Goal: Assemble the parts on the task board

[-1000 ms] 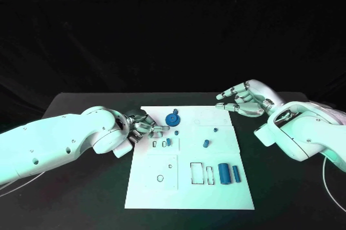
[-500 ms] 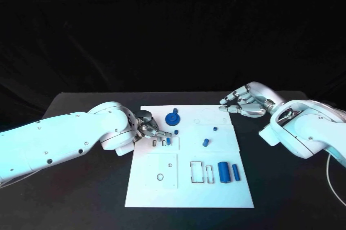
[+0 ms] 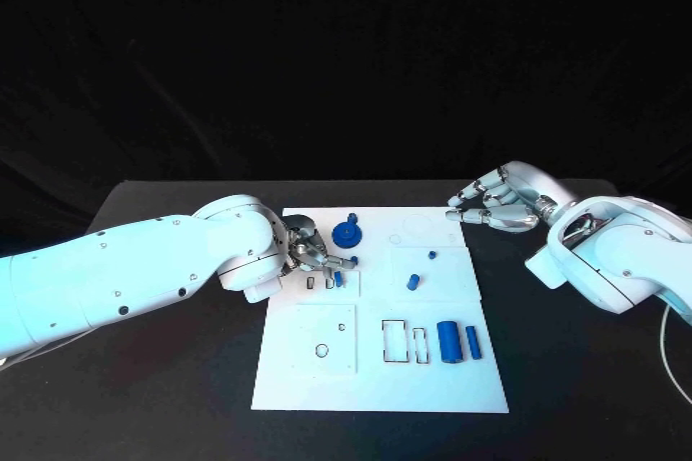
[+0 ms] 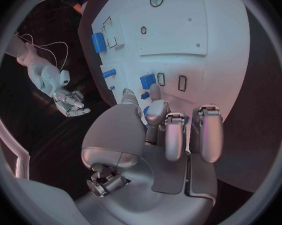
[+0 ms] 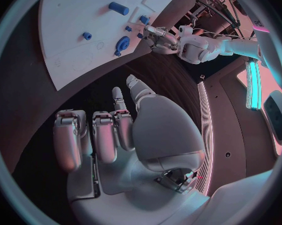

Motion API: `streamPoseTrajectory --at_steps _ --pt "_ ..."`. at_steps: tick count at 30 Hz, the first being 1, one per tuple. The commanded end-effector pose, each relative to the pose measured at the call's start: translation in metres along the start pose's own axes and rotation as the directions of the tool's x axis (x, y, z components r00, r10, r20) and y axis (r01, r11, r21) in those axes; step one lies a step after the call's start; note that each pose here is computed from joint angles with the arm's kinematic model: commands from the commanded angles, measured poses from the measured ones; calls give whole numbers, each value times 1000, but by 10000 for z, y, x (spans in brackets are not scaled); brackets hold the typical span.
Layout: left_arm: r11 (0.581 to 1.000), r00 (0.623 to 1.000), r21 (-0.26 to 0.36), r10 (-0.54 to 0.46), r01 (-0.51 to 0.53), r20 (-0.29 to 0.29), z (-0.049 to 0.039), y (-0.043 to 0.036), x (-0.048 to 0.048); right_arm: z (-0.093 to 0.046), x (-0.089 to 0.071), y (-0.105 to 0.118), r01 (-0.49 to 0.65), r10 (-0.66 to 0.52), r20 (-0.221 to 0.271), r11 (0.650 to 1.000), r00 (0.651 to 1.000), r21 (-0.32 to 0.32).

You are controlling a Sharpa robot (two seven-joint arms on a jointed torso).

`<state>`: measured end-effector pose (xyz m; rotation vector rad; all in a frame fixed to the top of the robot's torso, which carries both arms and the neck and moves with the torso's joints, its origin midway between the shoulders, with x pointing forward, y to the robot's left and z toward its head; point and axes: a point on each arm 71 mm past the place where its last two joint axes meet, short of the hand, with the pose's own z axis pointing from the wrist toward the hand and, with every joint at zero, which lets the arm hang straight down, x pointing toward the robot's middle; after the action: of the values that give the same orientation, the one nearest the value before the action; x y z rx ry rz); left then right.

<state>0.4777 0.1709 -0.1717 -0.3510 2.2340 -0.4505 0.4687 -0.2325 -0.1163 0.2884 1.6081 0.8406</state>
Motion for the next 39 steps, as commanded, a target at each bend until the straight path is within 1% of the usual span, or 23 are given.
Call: streamPoseTrajectory --at_steps 1,11,20,26,39 --pt "998 999 -61 28 -29 -30 10 11 19 4 10 9 21 -21 -7 1000 1000 -5" --pt "996 998 -72 54 -57 -40 58 -5 12 1 8 14 31 -31 -4 999 999 -11" --pt "995 996 -67 70 -74 -51 98 -41 25 1 26 26 34 -34 -23 999 999 -19" --pt "995 996 -68 73 -77 -54 109 -41 24 1 31 29 34 -34 -26 999 999 -20" --pt "993 993 -71 86 -92 -83 118 -35 39 4 46 48 32 -33 -31 999 999 -26"
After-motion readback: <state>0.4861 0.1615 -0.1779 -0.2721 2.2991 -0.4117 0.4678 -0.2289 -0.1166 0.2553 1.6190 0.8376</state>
